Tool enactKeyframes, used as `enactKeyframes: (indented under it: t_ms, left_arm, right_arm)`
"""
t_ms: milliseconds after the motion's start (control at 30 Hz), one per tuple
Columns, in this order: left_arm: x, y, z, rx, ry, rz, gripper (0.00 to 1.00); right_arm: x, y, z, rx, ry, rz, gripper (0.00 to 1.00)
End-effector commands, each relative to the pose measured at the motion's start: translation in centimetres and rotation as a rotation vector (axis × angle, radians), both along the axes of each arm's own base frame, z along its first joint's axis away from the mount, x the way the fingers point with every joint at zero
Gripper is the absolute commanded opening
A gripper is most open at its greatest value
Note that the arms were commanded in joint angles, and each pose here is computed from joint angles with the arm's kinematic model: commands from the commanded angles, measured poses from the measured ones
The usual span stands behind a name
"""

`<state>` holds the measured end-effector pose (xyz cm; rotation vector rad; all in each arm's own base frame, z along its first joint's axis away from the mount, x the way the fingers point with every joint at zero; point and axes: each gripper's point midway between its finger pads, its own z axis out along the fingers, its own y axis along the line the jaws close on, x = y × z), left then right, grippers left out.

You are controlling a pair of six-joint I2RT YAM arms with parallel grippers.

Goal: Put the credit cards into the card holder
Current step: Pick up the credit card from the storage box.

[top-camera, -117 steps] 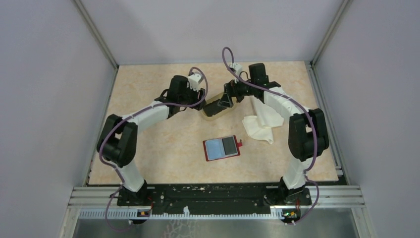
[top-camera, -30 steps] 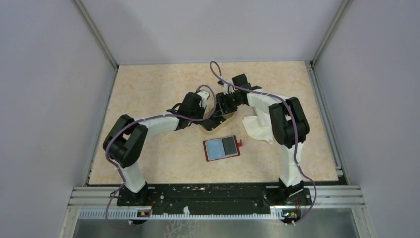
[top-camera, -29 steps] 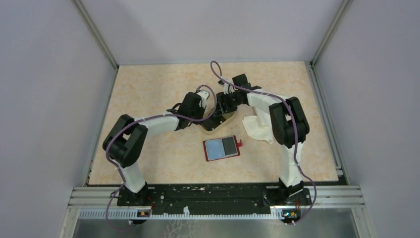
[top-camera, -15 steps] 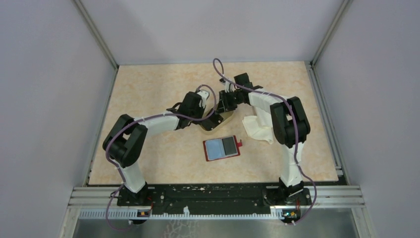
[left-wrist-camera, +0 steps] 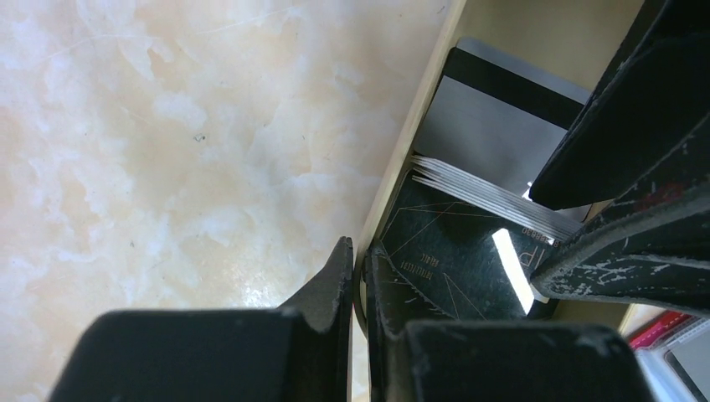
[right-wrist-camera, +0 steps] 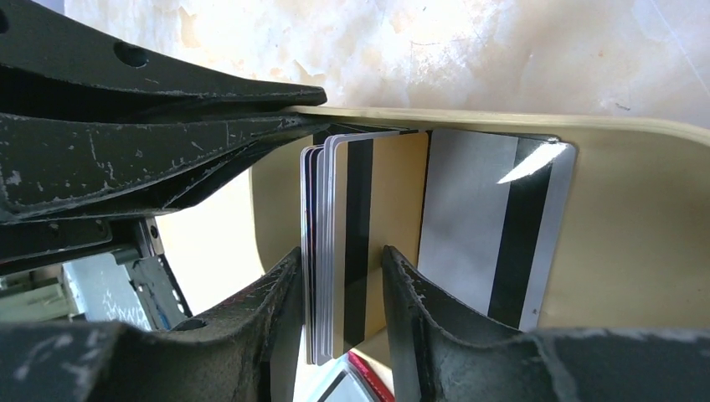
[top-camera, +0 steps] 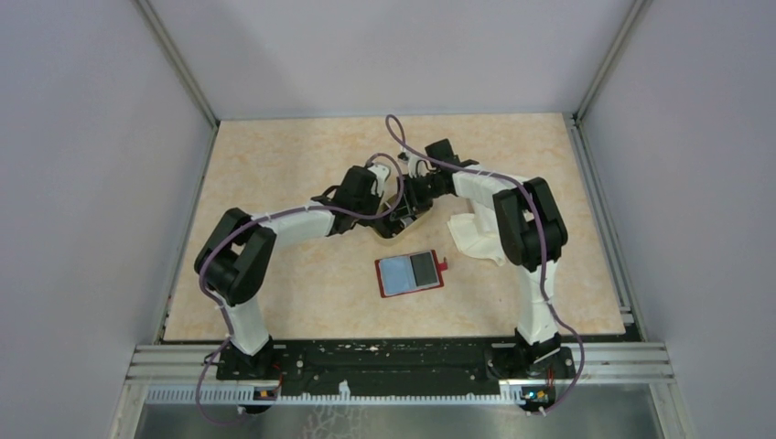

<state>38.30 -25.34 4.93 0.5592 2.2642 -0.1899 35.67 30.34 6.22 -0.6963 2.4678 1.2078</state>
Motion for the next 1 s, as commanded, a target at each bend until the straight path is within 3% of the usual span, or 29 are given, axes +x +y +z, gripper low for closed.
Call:
enactKeyframes:
  t_ms: [0, 300, 533, 567, 700, 800, 833, 967]
  left_arm:
    - [2.5, -1.3, 2.3, -0.032, -0.087, 0.005, 0.0]
    - [3.1, -1.5, 2.3, 0.011, -0.105, -0.044, 0.0]
    - [3.8, -2.0, 2.2, 0.048, -0.123, -0.101, 0.0]
    - [3.9, -2.1, 2.2, 0.051, -0.126, -0.104, 0.0]
    - [4.4, -2.4, 1.7, 0.07, -0.109, -0.118, 0.0]
    - [4.7, -2.7, 1.4, 0.078, -0.094, -0.12, 0.0]
    - [4.8, -2.7, 1.3, 0.077, -0.087, -0.115, 0.01]
    - [5.2, -2.6, 1.6, 0.037, -0.073, -0.083, 0.23]
  right_arm:
    - [0.6, -0.7, -1.3, -0.106, -0.034, -0.018, 0.38]
    - [1.6, -1.7, -0.9, -0.125, -0.066, -0.046, 0.25]
    - [2.0, -2.2, 0.5, -0.029, -0.041, -0.035, 0.31]
    - [2.2, -2.5, 0.6, -0.016, -0.036, -0.044, 0.29]
    - [2.7, -3.6, 0.9, 0.025, -0.011, -0.069, 0.04]
    - [2.8, -3.8, 1.0, 0.039, -0.002, -0.078, 0.0]
    - [2.9, -3.7, 1.1, 0.049, 0.001, -0.079, 0.0]
    - [2.8, -3.7, 1.3, 0.074, 0.017, -0.082, 0.0]
